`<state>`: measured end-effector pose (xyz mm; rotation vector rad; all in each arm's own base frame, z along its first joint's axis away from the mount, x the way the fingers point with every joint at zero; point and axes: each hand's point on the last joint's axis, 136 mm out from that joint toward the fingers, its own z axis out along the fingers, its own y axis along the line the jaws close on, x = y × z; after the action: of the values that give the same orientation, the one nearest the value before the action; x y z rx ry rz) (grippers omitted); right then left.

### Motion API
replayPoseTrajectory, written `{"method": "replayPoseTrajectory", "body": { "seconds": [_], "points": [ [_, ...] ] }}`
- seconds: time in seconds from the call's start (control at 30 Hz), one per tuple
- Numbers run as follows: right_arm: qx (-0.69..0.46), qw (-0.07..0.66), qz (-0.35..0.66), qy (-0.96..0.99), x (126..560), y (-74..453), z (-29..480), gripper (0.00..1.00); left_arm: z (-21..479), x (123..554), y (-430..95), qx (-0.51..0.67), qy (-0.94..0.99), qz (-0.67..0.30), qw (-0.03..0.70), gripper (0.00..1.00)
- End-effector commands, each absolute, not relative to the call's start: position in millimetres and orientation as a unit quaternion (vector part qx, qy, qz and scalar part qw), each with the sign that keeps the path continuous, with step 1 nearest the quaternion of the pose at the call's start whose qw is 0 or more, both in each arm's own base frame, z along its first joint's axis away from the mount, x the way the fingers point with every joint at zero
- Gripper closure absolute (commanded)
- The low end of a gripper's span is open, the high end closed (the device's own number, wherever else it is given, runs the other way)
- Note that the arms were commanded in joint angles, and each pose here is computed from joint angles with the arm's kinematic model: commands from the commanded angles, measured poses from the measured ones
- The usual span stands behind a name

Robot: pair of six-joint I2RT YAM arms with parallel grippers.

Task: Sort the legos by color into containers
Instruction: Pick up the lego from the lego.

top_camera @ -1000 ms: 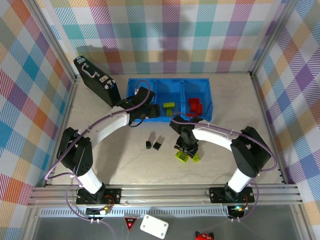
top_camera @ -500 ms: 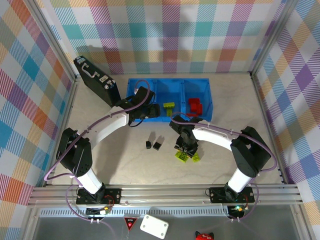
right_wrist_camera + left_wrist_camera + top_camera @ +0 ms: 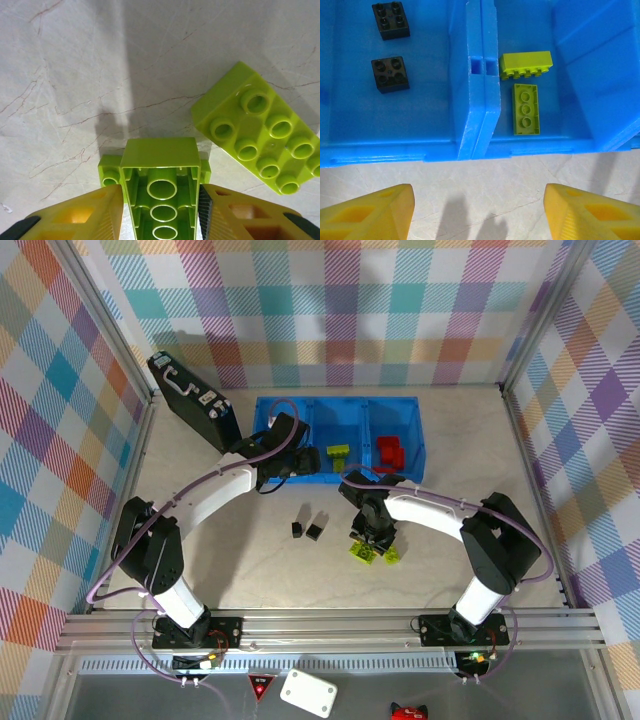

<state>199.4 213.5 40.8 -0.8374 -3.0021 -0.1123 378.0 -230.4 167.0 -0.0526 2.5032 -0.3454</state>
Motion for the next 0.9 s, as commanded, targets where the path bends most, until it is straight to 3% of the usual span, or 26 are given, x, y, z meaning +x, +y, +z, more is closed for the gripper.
{"method": "replayPoseTrajectory", "body": {
  "seconds": [0.0, 0.13, 0.3, 0.67, 0.87],
  "points": [
    [-0.259, 0.02, -0.02, -0.965, 194.4, 212.1, 36.3, 0.55, 178.5, 375.9, -221.1, -0.028, 0.939, -0.135, 0.315, 0.31],
    [-0.258, 0.02, -0.019, -0.966, 194.6, 212.5, 36.7, 0.57, 178.4, 374.6, -218.8, -0.029, 0.939, -0.133, 0.316, 0.31],
    [-0.255, 0.012, -0.021, -0.967, 197.4, 212.4, 42.5, 0.67, 178.8, 373.4, -216.8, -0.03, 0.939, -0.133, 0.317, 0.31],
    [-0.221, -0.046, -0.026, -0.974, 224.2, 217.3, 76.4, 0.69, 176.6, 365.9, -195.1, -0.056, 0.937, -0.137, 0.315, 0.31],
    [-0.095, -0.114, -0.035, -0.988, 266.3, 239.6, 98.3, 0.73, 168.5, 347.9, -169.0, -0.081, 0.939, -0.127, 0.31, 0.31]
  ]
}}
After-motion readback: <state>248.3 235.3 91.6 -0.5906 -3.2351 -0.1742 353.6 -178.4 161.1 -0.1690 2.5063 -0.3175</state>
